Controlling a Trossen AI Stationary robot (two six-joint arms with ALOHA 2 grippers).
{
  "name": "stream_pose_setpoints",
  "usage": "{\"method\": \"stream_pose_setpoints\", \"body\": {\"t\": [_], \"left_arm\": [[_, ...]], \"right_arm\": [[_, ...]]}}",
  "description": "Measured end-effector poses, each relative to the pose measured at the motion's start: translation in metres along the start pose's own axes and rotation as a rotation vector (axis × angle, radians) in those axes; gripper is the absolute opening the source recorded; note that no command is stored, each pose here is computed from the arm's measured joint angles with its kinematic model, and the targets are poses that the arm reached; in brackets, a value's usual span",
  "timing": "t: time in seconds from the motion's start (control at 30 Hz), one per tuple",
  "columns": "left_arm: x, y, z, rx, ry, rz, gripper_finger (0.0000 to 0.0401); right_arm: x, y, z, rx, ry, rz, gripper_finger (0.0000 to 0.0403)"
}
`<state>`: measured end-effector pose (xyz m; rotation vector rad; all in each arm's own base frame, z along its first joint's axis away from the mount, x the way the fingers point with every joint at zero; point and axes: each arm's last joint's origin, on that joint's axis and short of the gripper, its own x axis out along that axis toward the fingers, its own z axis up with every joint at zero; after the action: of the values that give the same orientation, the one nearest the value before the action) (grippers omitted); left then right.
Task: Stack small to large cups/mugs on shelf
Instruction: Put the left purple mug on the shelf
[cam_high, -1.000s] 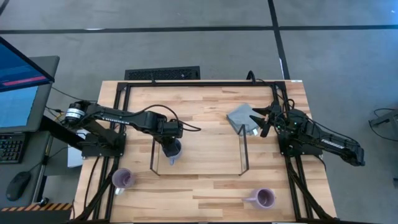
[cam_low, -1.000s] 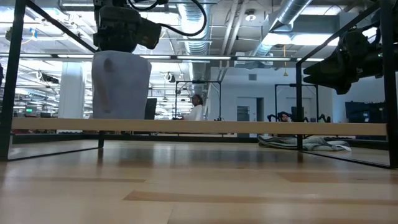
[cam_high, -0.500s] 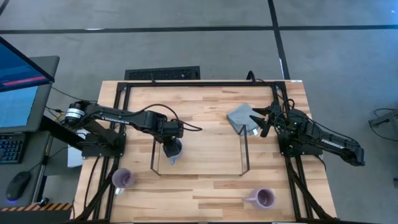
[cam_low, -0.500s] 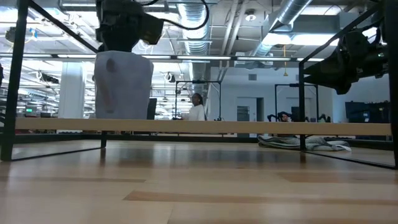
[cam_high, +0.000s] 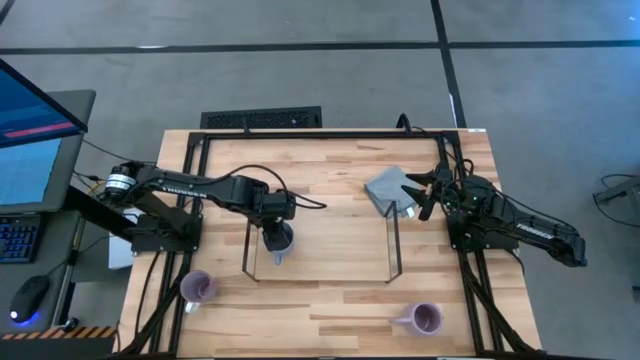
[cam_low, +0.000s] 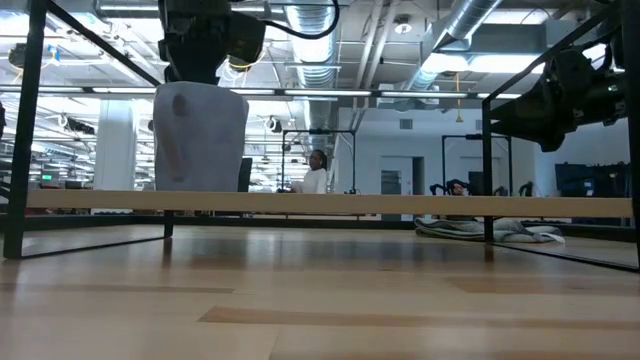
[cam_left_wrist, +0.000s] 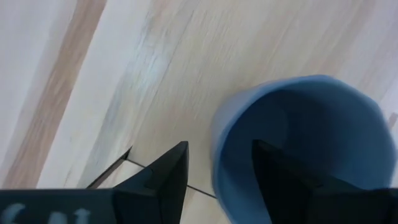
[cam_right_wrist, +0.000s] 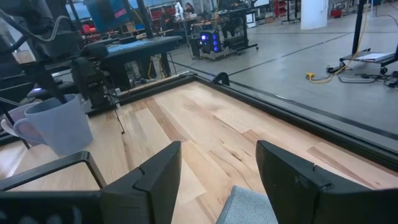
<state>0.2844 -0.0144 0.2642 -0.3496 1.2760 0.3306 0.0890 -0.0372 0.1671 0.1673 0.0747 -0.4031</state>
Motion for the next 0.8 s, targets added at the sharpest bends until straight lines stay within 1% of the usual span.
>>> {"method": "stream_pose_setpoints", "body": {"t": [0.57, 0.67, 0.8], "left_arm": [[-0.003, 0.001, 0.000, -0.008, -0.008, -0.016, 0.0167], [-0.009, 0.001, 0.003, -0.007, -0.025, -0.019, 0.0167], [-0.027, -0.002, 0.010, 0.019, -0.075, -0.031, 0.0167]], "right_arm": [[0.000, 0.000, 0.000, 0.000, 0.000, 0.000, 0.0230], [0.000, 0.000, 0.000, 0.000, 0.000, 0.000, 0.0230], [0.000, 0.000, 0.000, 0.000, 0.000, 0.000, 0.0230]]}}
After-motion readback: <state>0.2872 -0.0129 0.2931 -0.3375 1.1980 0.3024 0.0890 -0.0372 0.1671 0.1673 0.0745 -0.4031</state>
